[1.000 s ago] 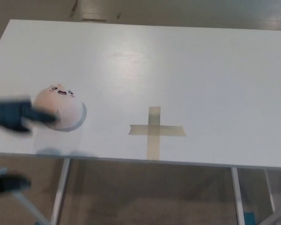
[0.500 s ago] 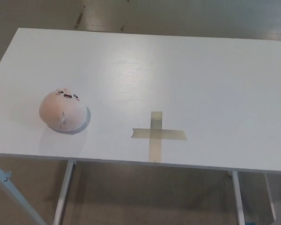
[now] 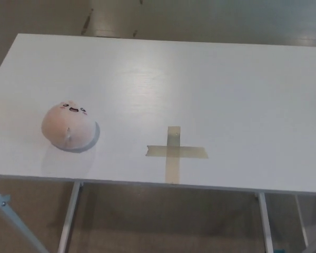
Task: Use the left hand to take the pink dumpling toy on a person's hand and put it on the desk.
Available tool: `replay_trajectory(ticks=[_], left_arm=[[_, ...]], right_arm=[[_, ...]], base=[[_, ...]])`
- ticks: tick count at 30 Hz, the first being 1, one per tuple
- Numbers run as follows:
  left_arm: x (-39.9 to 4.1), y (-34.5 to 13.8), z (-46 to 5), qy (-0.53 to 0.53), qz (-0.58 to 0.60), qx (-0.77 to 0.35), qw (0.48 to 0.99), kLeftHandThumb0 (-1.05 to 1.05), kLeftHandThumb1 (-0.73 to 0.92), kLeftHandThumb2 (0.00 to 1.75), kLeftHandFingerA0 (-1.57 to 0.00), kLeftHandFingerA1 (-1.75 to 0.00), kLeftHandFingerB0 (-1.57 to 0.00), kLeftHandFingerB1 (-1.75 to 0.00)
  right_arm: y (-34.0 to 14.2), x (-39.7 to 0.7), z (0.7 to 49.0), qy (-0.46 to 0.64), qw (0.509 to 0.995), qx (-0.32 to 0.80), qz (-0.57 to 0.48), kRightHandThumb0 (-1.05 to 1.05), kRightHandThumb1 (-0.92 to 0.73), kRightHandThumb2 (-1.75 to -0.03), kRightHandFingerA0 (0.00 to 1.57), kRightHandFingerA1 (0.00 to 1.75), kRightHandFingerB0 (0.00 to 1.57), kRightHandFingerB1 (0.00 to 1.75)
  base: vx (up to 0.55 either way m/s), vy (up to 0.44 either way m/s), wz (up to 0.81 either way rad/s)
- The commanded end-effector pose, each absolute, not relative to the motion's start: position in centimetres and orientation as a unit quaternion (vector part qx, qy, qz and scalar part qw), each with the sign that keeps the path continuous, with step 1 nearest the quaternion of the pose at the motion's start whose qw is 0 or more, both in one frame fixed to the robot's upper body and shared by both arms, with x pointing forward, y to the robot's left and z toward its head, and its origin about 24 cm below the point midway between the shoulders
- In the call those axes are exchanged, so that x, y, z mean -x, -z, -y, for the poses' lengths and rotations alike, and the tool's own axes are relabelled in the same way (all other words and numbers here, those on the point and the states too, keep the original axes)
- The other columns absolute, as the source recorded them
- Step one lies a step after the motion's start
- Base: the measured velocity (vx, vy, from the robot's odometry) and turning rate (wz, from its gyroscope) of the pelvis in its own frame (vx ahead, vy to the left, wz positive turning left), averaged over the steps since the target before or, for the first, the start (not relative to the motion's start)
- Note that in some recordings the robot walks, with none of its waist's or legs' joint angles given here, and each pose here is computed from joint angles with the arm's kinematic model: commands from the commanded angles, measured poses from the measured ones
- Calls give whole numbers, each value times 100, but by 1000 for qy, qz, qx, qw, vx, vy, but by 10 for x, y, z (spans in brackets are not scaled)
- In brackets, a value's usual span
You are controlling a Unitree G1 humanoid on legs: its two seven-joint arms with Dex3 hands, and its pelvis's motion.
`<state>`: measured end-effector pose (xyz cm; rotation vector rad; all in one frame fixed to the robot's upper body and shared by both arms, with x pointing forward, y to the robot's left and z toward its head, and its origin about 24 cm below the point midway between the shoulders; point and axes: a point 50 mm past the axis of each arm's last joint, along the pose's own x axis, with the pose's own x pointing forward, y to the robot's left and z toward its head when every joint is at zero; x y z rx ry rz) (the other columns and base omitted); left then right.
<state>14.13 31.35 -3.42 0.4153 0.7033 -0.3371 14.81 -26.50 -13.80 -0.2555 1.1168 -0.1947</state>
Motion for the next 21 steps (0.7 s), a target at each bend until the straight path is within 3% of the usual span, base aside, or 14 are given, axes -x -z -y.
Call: replay_trajectory(ticks=[1, 11, 12, 18, 19, 21], left_arm=[[-134, 107, -328, -62, -493, -227, 838, -62, 61, 90, -53, -54, -36, -48], [-135, 104, -336, -48, -493, -223, 839, -60, 61, 91, -55, -55, -42, -50], [-135, 105, -336, -48, -494, -224, 839, -56, 74, 63, -63, -42, -48, -37], [-143, 103, -335, -46, -488, -235, 840, -55, 74, 63, -64, -41, -47, -36], [-148, 101, -336, -44, -483, -238, 841, -58, 61, 91, -55, -55, -40, -49], [-151, 100, -336, -43, -480, -241, 842, -58, 61, 91, -55, -55, -40, -49]], right_arm=[[138, -150, 259, 141, 846, 121, -499, -23, -69, -60, 71, 47, 53, 41], [136, -159, 257, 127, 852, 113, -496, -23, -69, -60, 70, 47, 56, 43], [136, -159, 257, 127, 852, 110, -496, -23, -69, -60, 70, 47, 55, 43], [133, -166, 257, 125, 857, 100, -489, -23, -70, -61, 69, 47, 53, 42], [132, -169, 257, 128, 860, 93, -486, -23, -70, -61, 68, 47, 54, 43], [131, -171, 258, 130, 861, 90, -484, -23, -70, -61, 68, 47, 54, 43]], base=[[0, 0, 0], [0, 0, 0], [0, 0, 0], [0, 0, 0], [0, 0, 0], [0, 0, 0]])
